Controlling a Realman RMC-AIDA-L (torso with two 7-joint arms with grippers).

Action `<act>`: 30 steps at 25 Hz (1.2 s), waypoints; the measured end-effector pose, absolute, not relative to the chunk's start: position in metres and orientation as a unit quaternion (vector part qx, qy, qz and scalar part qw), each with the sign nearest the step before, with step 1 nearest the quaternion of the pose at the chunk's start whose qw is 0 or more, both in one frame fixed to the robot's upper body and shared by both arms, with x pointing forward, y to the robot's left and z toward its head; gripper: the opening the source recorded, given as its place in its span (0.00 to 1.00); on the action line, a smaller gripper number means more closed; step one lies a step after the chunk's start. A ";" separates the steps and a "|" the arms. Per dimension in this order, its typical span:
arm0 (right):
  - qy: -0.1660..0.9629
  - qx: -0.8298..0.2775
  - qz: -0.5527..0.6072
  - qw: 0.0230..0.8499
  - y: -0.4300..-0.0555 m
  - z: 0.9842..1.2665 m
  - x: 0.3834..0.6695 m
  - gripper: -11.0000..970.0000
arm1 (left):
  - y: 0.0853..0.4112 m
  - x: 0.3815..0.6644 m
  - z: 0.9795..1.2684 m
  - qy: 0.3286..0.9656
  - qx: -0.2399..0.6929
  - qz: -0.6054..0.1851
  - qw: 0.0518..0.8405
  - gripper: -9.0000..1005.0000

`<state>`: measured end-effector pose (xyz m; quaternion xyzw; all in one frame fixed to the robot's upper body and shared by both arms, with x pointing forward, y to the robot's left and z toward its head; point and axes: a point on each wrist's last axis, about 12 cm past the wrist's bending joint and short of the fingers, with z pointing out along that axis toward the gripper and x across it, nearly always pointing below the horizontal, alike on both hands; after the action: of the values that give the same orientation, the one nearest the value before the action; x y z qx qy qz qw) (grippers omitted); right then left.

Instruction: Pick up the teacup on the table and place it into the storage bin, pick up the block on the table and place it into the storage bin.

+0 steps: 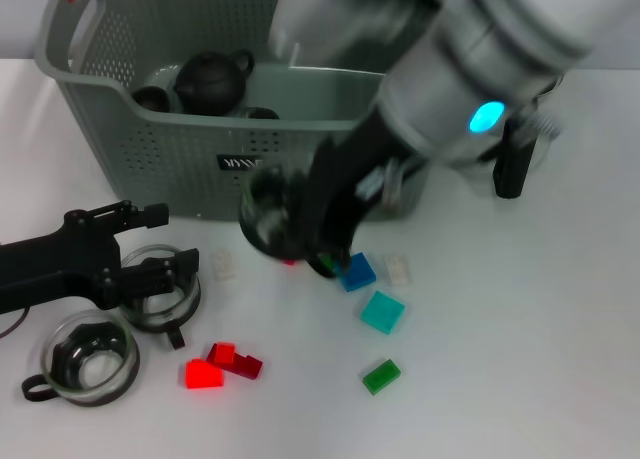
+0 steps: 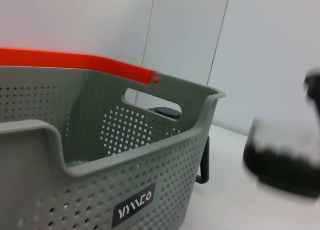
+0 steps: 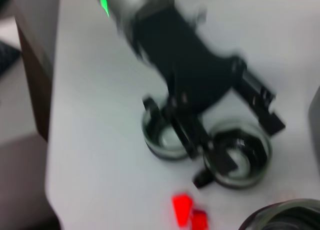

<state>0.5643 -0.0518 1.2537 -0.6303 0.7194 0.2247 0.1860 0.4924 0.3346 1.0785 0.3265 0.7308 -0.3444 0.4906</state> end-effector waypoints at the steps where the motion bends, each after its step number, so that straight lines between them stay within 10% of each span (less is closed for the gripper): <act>1: 0.719 -0.624 0.237 0.193 -0.055 1.263 0.564 0.07 | 0.334 0.493 1.079 0.730 0.327 -0.345 0.491 0.78; 12: 0.746 -0.539 0.187 0.343 -0.089 1.331 0.595 0.07 | 0.333 0.495 1.080 0.729 0.329 -0.344 0.492 0.78; 30: 0.820 -0.425 0.082 0.375 -0.063 1.239 0.696 0.07 | 0.327 0.498 1.079 0.726 0.327 -0.348 0.495 0.78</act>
<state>0.6957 -0.0628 1.2394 -0.4249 0.8198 0.0822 0.3750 0.4980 0.3265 1.0790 0.3265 0.7260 -0.3476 0.4955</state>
